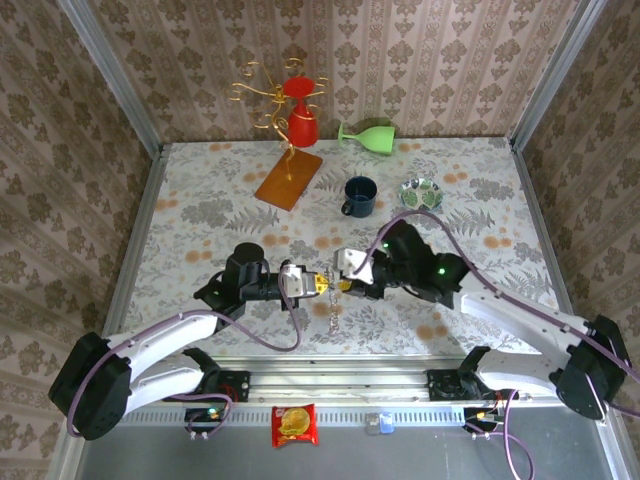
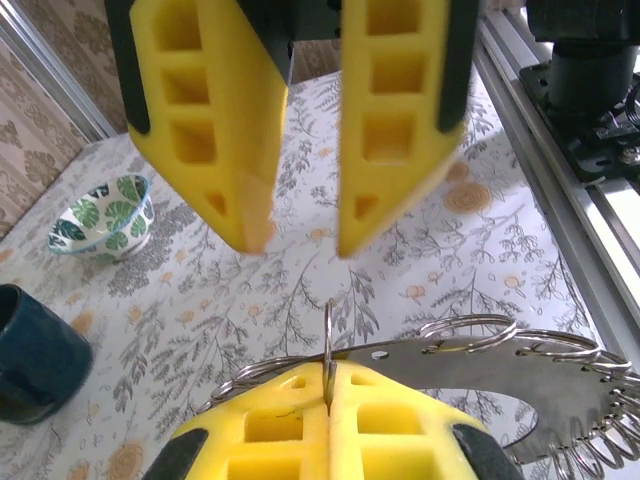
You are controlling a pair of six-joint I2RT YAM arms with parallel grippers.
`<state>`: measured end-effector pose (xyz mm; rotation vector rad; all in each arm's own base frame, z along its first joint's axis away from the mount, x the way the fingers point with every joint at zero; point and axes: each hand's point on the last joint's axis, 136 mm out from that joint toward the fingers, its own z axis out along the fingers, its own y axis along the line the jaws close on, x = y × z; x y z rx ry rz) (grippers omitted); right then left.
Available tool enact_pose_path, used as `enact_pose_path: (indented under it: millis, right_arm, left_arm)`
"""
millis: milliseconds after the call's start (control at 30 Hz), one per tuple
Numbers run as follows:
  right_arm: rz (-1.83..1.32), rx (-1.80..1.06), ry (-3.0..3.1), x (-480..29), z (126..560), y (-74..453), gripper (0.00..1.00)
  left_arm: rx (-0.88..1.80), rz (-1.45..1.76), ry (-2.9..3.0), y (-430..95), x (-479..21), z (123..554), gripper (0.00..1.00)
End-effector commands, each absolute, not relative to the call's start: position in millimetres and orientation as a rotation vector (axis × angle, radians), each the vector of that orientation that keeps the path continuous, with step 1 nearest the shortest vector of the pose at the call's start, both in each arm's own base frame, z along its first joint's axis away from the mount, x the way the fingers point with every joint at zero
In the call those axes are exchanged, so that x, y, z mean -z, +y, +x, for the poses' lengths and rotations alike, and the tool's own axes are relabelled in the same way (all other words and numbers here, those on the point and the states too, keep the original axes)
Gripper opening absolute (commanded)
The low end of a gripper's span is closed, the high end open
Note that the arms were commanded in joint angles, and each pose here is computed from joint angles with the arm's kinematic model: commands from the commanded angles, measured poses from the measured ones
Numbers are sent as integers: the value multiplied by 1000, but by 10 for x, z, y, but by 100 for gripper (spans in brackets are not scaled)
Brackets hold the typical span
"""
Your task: Put the keys on the keyring
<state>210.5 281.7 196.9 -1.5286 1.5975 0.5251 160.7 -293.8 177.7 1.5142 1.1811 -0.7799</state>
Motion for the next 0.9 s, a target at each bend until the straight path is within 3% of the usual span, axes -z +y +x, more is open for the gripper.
enact_pose_path:
  millis: [0,300,600,733,867]
  right_arm:
    - [-1459,-676,1467,-2179,1984,2920,32]
    - [-1462,-716,1417,-2105,1934,2976,32]
    - [-1502,-728,1409,-2051,1905,3061,25]
    - [-1498,-721,1397,-2067,1921,3099,18]
    - [-1491,-713,1388,-2090,1943,3118,1]
  left_arm:
    - [810,1487,1056,-2978,-1986,1522,0]
    - [859,1471,980,-2981,-2000,1424,0]
    - [878,1465,970,-2998,-2014,1421,0]
    - [892,1468,969,-3007,-2012,1411,0]
    - [894,1462,980,-3009,-2006,1421,1]
